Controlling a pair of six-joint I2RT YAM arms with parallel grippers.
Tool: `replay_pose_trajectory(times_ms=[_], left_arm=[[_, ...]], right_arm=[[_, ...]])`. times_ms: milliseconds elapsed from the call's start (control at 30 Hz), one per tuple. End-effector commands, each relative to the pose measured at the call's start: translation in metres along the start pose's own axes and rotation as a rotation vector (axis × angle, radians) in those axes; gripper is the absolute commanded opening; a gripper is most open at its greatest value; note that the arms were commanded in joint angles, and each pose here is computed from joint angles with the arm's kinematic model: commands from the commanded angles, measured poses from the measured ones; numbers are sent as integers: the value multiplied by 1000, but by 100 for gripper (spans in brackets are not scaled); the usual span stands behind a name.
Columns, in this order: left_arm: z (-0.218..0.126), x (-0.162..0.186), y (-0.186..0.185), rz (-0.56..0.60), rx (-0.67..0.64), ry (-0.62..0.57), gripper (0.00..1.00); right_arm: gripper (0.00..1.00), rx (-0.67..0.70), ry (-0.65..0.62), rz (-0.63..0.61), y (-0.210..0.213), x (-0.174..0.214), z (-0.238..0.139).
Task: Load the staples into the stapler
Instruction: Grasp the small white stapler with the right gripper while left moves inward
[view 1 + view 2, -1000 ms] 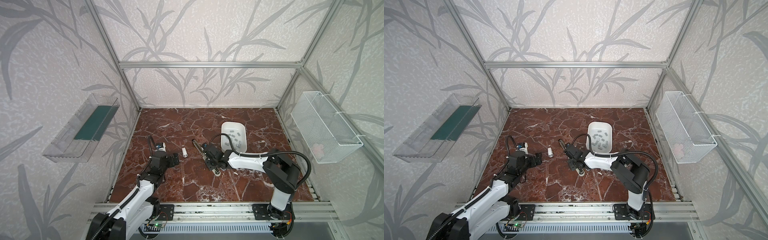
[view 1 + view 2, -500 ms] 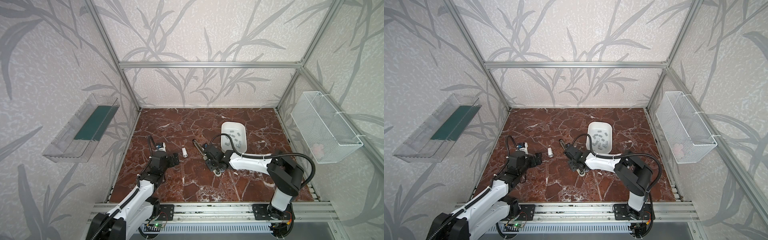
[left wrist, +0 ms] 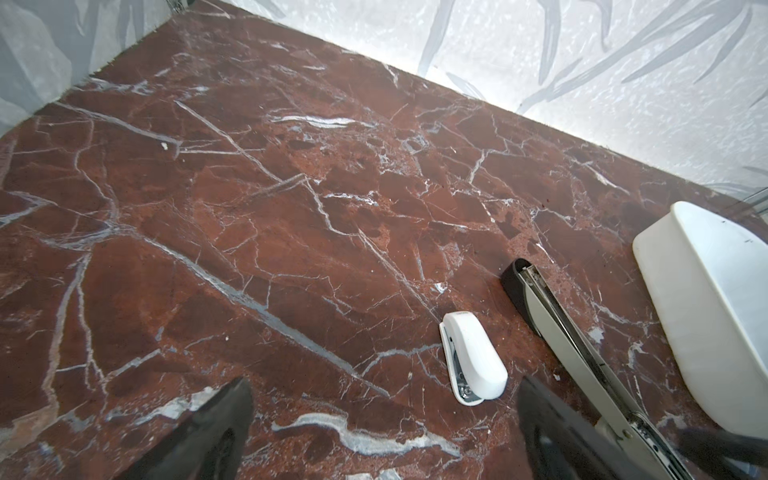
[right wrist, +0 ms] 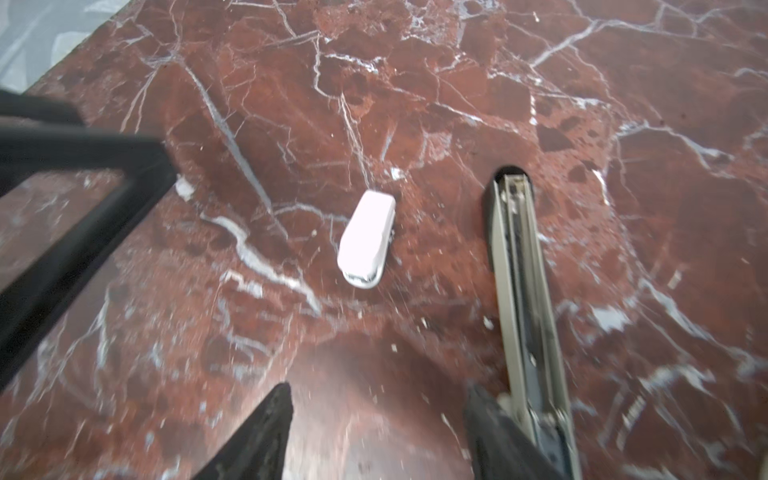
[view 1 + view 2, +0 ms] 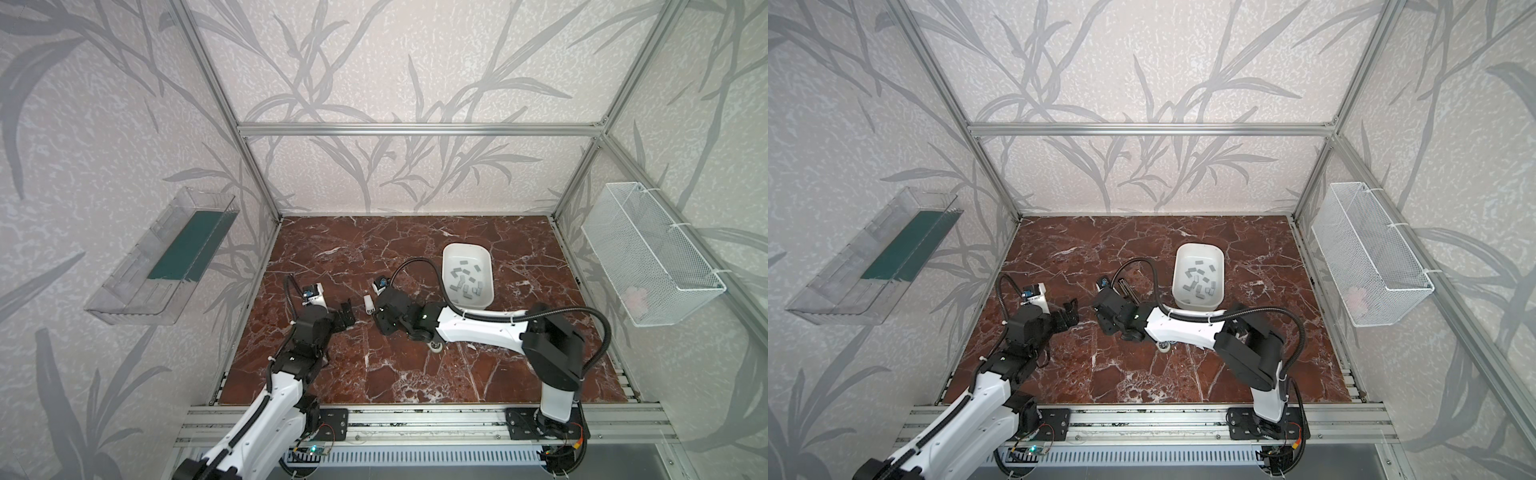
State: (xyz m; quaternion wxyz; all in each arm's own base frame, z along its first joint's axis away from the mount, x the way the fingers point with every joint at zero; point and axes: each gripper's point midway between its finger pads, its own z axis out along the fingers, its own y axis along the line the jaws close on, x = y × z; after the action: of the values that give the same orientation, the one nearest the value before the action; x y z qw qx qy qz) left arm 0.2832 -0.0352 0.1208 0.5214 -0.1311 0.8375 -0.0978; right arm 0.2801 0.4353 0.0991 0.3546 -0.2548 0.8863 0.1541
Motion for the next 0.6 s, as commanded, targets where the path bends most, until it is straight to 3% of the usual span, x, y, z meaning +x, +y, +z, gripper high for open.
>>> replay_pose_trajectory(times_ms=[0,267,567], left_arm=[[-5,-1,11,-38,-38,-44,99],[-12,-4,16,-52,-47,-80,99],[-11,-3,13,-45,-33,-77,99]], right_arm=[[68,65,10,20,-1,-8,21],[71,119,70,37,1,-6,73],[51,97,79,-2,5,-3,91]])
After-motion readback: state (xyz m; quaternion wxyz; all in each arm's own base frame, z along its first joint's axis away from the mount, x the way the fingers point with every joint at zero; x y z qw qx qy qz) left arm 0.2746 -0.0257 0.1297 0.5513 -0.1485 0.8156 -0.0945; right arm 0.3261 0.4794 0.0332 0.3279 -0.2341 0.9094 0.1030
